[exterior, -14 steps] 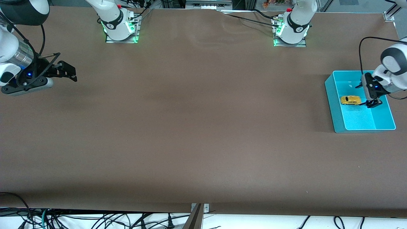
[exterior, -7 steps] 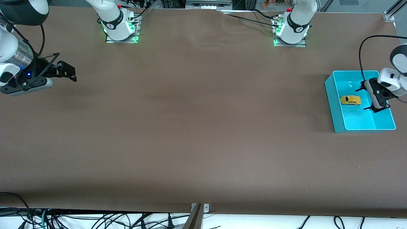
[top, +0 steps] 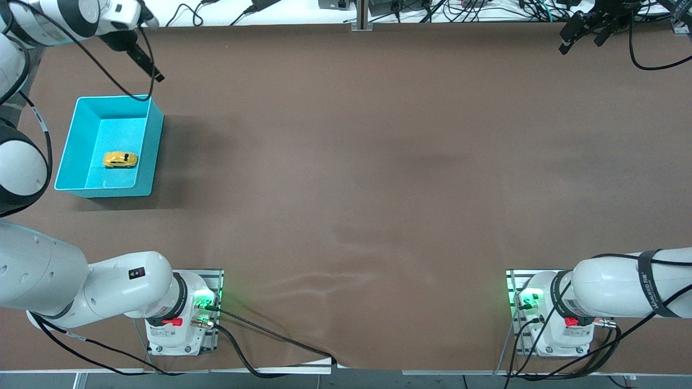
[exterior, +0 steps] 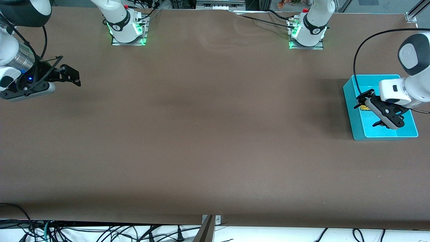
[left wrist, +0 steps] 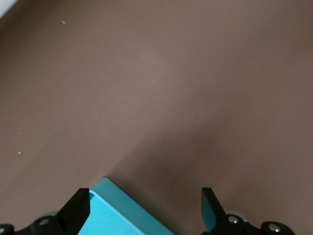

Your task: Wind and store yellow beetle car

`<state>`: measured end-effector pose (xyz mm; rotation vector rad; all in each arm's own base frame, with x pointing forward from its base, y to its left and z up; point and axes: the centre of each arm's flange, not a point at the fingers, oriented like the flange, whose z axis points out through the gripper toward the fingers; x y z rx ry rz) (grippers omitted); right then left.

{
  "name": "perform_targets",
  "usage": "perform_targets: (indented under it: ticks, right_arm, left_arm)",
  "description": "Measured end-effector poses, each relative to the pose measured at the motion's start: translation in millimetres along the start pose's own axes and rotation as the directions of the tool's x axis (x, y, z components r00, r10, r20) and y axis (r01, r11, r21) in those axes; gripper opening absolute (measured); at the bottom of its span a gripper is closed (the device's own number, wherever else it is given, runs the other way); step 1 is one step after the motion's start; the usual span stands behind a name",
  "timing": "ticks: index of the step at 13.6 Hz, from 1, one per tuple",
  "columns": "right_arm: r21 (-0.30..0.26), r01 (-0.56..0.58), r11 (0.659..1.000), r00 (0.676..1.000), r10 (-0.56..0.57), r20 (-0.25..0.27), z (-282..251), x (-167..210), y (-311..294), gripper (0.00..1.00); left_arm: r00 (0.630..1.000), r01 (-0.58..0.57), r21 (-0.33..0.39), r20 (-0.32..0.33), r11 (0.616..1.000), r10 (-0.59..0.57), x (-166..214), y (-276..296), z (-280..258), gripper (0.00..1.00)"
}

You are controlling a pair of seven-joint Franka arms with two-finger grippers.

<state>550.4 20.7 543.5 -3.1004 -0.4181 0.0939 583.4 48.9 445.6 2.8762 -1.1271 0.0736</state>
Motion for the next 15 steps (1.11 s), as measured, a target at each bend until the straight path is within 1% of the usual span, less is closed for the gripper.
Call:
perform_targets:
  ticks: [1, 2, 4, 5, 6, 7, 9, 10, 12, 13, 15]
  right_arm:
    - [0.0, 0.0, 1.0, 1.0, 0.0, 0.0, 0, 0, 0, 1.0]
    - [0.0, 0.0, 1.0, 1.0, 0.0, 0.0, 0, 0, 0, 1.0]
    - [0.0, 0.0, 1.0, 1.0, 0.0, 0.0, 0, 0, 0, 1.0]
    - [0.0, 0.0, 1.0, 1.0, 0.0, 0.0, 0, 0, 0, 1.0]
    - [0.0, 0.0, 1.0, 1.0, 0.0, -0.001, 0, 0, 0, 1.0]
    - [0.0, 0.0, 1.0, 1.0, 0.0, -0.001, 0, 0, 0, 1.0]
    - [0.0, 0.0, 1.0, 1.0, 0.0, -0.001, 0, 0, 0, 1.0]
    - [0.0, 0.0, 1.0, 1.0, 0.0, -0.001, 0, 0, 0, 1.0]
    - [0.0, -0.001, 1.0, 1.0, 0.001, -0.001, 0, 0, 0, 1.0]
    - [0.0, -0.001, 1.0, 1.0, 0.001, -0.001, 0, 0, 0, 1.0]
    - [0.0, -0.001, 1.0, 1.0, 0.001, -0.001, 0, 0, 0, 1.0]
  left_arm:
    - [0.995, 0.101, -0.019, 0.021, 0.995, -0.101, 8, 11, -14, 1.0]
    - [0.975, 0.215, -0.039, 0.058, 0.976, -0.212, 15, 22, -33, 1.0]
    - [0.904, 0.418, -0.042, 0.121, 0.907, -0.411, 29, 44, -73, 1.0]
    - [0.864, 0.493, -0.032, 0.133, 0.869, -0.485, 36, 54, -89, 1.0]
    - [0.835, 0.541, -0.021, 0.127, 0.841, -0.535, 42, 60, -102, 1.0]
    - [0.823, 0.561, -0.005, 0.116, 0.828, -0.556, 46, 65, -115, 1.0]
    - [0.812, 0.57, 0.041, 0.124, 0.821, -0.57, 47, 70, -131, 1.0]
    - [0.805, 0.578, 0.052, 0.127, 0.814, -0.58, 43, 68, -136, 1.0]
    - [0.789, 0.598, 0.056, 0.135, 0.799, -0.6, 34, 64, -141, 1.0]
    - [0.774, 0.616, 0.058, 0.141, 0.786, -0.617, 31, 63, -142, 1.0]
    - [0.751, 0.643, 0.062, 0.142, 0.763, -0.644, 32, 65, -142, 1.0]
